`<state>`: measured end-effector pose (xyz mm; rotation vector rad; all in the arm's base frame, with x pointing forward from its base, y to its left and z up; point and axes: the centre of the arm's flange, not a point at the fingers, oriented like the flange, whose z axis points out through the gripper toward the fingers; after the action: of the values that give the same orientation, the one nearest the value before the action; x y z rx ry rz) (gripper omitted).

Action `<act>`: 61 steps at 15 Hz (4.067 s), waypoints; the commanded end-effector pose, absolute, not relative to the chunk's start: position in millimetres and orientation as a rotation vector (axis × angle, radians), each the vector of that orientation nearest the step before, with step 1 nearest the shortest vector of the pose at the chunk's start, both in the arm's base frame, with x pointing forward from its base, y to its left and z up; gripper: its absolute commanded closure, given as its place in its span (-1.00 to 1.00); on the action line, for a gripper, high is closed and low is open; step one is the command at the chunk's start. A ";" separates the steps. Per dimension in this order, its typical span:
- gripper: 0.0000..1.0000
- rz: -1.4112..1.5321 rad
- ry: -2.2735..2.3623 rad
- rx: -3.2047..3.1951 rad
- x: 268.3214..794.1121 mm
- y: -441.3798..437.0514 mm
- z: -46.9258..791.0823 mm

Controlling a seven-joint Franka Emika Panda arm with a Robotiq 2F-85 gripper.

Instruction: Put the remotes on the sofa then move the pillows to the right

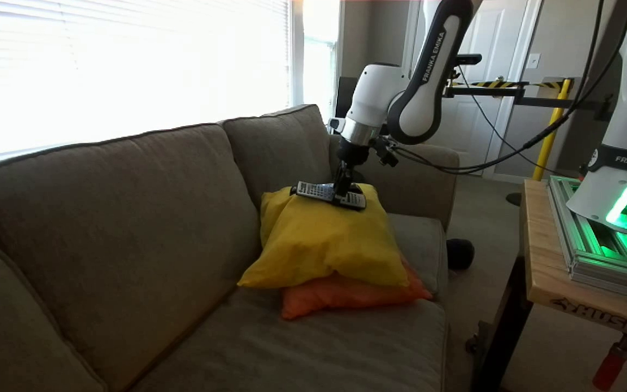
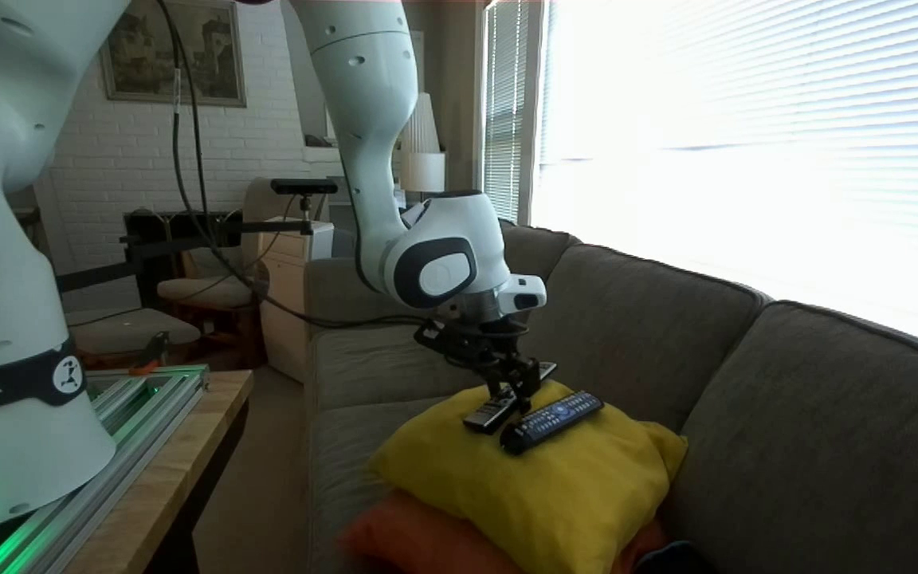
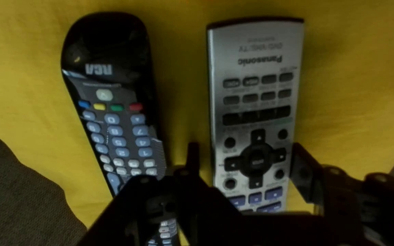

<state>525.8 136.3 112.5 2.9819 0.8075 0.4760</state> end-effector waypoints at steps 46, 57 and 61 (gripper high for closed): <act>0.38 0.357 -0.785 3.054 516.5 -199.9 105.0; 0.38 0.298 -0.970 3.007 532.3 -231.0 38.0; 0.38 0.309 -0.981 3.013 545.8 -226.4 33.1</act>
<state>527.1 -225.0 39.4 3.0114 -0.9447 0.3021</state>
